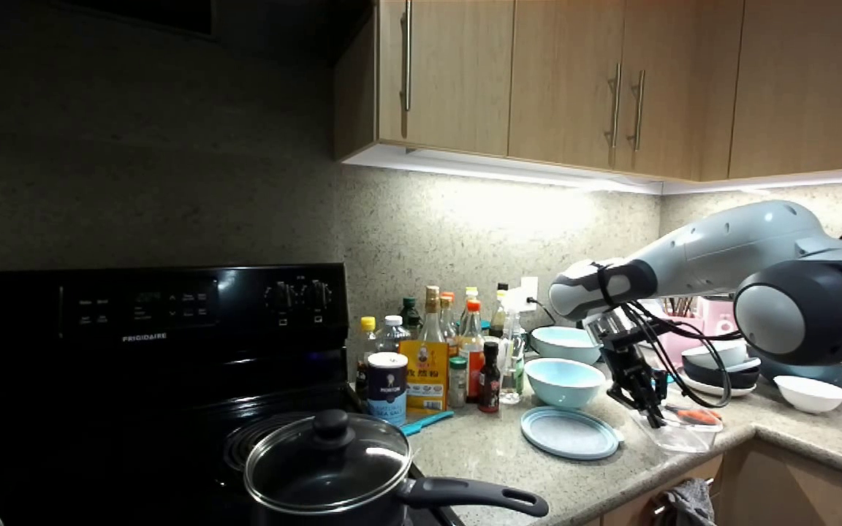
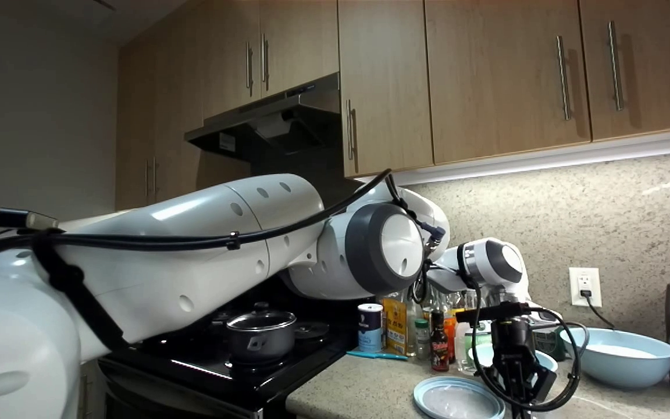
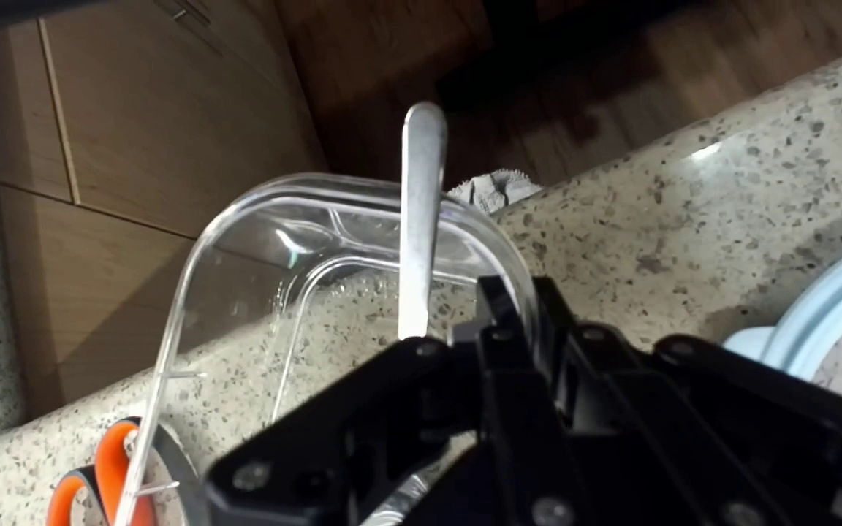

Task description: Move the glass bowl to the right and the clear bowl to the left

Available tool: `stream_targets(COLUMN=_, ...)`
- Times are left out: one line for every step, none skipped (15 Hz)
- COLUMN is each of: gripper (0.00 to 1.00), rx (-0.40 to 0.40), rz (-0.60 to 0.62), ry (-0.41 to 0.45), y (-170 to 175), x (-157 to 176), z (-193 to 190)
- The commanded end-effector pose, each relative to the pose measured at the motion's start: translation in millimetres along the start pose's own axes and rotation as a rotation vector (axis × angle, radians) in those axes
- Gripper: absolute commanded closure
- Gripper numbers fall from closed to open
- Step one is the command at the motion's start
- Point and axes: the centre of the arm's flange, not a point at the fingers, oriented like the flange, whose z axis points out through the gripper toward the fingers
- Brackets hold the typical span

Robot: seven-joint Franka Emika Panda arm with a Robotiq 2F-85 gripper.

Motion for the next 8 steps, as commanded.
stream_targets(gripper=0.92, rx=0.049, rz=0.016, ry=-0.034, y=5, x=5, z=-6)
stream_targets(gripper=0.92, rx=0.043, rz=0.077, ry=-0.056, y=4, x=-1, z=-9)
stream_targets(gripper=0.92, rx=0.042, rz=0.122, ry=-0.065, y=3, x=-10, z=-11)
stream_targets(gripper=0.92, rx=0.045, rz=0.179, ry=-0.060, y=0, x=-23, z=-15)
stream_targets(gripper=0.92, rx=0.052, rz=0.220, ry=-0.049, y=-3, x=-32, z=-19)
stream_targets(gripper=0.92, rx=0.061, rz=0.257, ry=-0.031, y=-8, x=-43, z=-25)
stream_targets(gripper=0.92, rx=0.064, rz=0.286, ry=-0.018, y=-12, x=-51, z=-30)
stream_targets(gripper=0.92, rx=0.069, rz=0.308, ry=-0.001, y=-17, x=-60, z=-38)
